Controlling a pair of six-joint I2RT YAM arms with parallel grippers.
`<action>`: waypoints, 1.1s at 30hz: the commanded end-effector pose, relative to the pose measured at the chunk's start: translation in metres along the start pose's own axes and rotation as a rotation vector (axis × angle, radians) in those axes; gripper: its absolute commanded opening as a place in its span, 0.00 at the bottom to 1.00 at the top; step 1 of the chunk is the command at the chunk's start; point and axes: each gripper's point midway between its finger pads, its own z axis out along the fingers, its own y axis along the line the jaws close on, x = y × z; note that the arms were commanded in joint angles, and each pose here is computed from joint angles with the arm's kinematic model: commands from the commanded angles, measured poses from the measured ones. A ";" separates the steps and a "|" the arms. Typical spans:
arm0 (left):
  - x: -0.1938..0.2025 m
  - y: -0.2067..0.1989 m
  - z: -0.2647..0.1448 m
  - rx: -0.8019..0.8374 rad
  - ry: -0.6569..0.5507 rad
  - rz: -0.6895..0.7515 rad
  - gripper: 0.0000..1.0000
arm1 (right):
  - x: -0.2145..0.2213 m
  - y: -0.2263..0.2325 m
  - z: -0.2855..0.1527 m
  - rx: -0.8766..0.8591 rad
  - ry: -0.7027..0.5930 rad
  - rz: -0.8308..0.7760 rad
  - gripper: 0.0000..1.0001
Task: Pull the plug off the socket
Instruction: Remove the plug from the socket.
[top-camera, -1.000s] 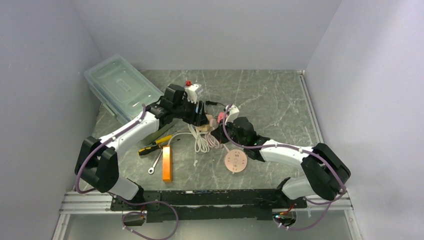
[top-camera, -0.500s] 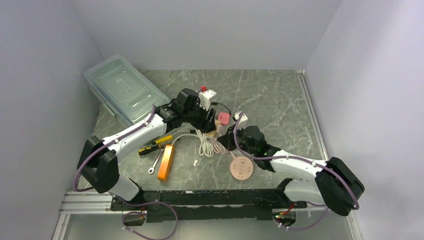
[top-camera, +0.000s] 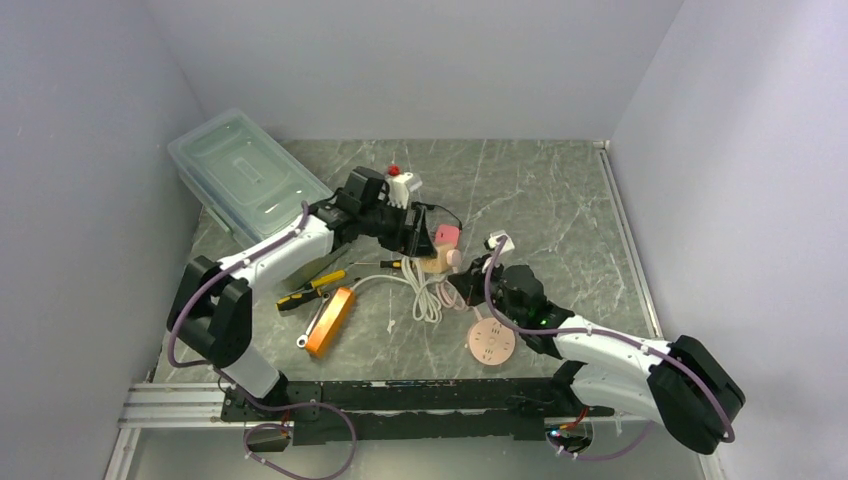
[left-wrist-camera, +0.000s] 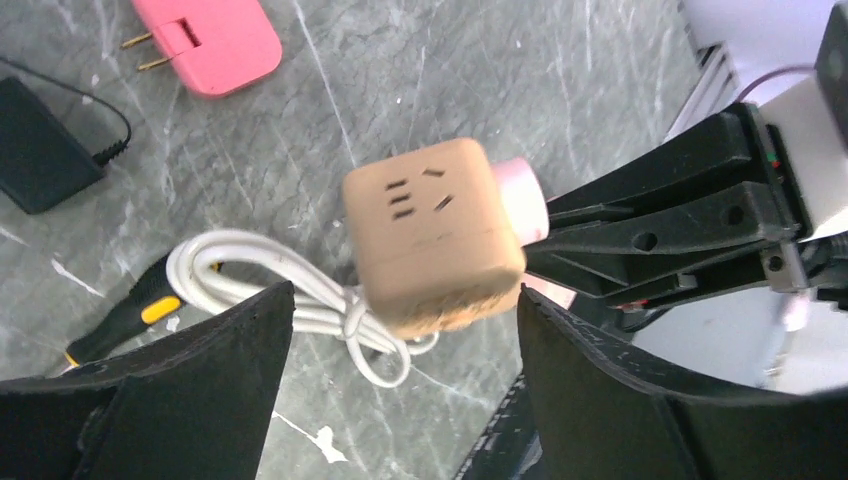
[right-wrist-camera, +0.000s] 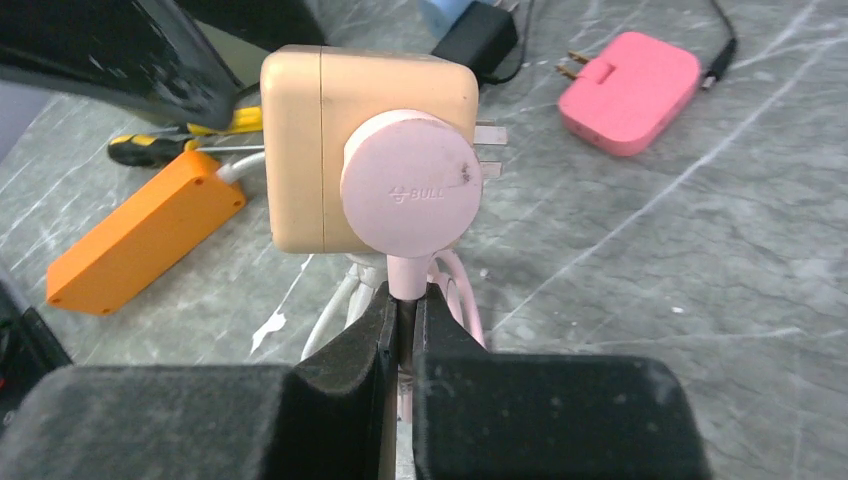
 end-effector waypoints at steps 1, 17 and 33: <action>-0.015 -0.011 -0.013 0.133 -0.029 -0.113 0.88 | -0.055 0.001 -0.001 0.024 -0.218 0.023 0.00; 0.005 -0.009 0.008 0.207 0.101 -0.223 1.00 | -0.054 0.004 -0.001 0.012 -0.223 0.008 0.00; 0.015 -0.019 0.017 0.243 0.150 -0.184 1.00 | -0.048 0.019 0.006 0.051 -0.199 -0.093 0.00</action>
